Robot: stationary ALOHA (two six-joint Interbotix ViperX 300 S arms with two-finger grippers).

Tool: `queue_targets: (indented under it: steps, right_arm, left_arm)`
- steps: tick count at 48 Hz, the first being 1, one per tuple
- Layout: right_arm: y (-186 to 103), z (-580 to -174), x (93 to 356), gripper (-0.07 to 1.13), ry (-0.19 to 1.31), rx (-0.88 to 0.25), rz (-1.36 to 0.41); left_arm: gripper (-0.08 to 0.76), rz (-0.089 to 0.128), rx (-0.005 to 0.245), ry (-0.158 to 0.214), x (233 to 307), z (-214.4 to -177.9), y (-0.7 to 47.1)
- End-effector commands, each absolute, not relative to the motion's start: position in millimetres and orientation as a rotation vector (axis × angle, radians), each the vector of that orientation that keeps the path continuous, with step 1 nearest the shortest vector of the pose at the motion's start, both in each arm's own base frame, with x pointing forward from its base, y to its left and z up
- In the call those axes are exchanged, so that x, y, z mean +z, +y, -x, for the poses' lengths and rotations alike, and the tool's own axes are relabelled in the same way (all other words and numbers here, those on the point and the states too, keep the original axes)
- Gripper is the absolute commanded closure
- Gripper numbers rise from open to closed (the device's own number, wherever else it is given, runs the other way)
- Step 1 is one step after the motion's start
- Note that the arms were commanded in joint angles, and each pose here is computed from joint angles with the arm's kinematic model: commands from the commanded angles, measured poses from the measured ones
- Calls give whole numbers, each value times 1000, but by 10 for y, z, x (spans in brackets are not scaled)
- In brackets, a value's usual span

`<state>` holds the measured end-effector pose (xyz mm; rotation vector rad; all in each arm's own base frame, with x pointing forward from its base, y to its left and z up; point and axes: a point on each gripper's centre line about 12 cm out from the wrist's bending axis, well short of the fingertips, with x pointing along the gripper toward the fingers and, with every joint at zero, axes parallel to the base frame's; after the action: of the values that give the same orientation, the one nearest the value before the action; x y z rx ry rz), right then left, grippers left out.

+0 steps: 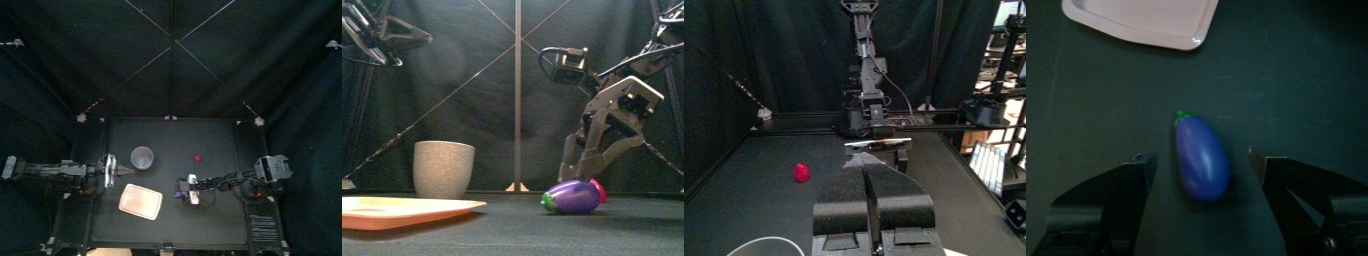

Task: Pick the eggplant then place it in the grey bowl
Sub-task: Pick the eggplant

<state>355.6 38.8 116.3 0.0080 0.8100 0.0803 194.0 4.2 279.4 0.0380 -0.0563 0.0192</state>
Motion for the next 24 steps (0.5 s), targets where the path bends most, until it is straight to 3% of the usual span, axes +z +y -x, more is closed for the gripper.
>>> queue_targets:
  steps: [1,16,21,24]
  right_arm:
    - [412,-3662,1199,17,810,81,-13]
    - [421,-3740,1084,81,854,75,-20]
    - [424,-3764,1113,216,847,76,-19]
    - [419,-3766,1114,362,854,75,-20]
  left_arm:
    - [705,-40,20,-70,2845,-1950,45]
    - [705,-43,20,-70,2841,-1946,44]
    - [705,-43,22,-68,2835,-1945,47]
    - [705,-43,20,-68,2835,-1945,44]
